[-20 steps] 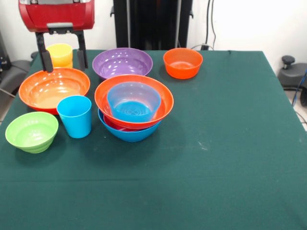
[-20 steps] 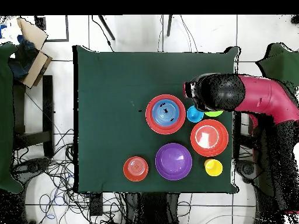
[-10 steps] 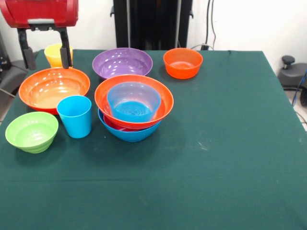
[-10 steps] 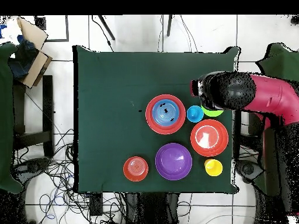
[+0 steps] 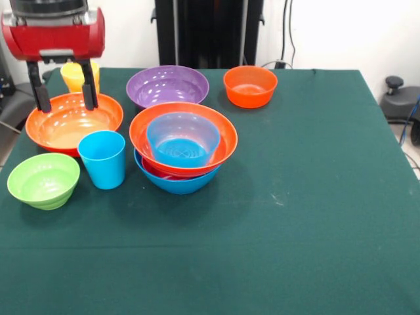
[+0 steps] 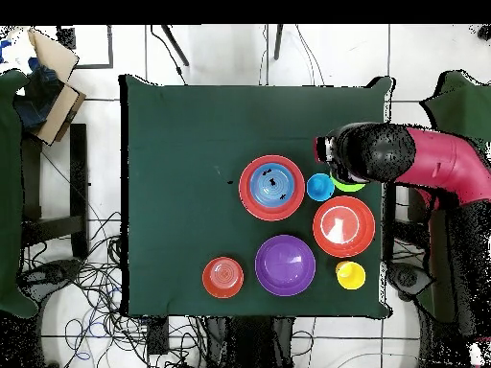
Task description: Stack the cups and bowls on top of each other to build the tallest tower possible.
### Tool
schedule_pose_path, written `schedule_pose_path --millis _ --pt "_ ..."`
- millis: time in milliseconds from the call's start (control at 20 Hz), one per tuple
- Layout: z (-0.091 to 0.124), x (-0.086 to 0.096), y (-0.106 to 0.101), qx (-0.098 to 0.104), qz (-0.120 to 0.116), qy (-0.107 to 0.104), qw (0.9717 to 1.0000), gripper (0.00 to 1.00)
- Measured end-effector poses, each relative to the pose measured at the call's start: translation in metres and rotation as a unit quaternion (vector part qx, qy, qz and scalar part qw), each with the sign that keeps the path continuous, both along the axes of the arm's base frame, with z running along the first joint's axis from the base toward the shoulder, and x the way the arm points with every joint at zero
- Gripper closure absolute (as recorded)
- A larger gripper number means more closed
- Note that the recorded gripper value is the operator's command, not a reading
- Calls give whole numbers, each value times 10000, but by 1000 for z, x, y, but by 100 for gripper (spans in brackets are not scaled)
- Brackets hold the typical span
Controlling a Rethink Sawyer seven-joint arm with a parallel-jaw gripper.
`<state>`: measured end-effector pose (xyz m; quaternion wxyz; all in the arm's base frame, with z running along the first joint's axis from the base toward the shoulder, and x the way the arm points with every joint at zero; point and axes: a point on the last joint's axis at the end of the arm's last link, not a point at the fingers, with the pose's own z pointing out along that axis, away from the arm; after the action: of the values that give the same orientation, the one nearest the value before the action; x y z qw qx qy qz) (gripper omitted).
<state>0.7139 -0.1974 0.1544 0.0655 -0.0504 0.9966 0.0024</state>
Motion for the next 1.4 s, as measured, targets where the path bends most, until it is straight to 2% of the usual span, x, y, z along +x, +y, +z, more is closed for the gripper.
schedule_pose_path --millis 250,350,500,800,1100,1150,1400 --pt "-29 -5 -4 -37 22 5 10000 0" --pt "-51 -9 -6 -35 15 8 10000 0" --pt "-64 -11 -8 -19 12 28 10000 0" --pt "-109 -17 -9 59 -10 70 10000 0" --pt "-138 -22 -7 166 -57 149 9997 0" --pt "-149 -25 -6 212 -77 201 9995 100" --pt "-159 -28 -6 231 -102 255 9994 100"
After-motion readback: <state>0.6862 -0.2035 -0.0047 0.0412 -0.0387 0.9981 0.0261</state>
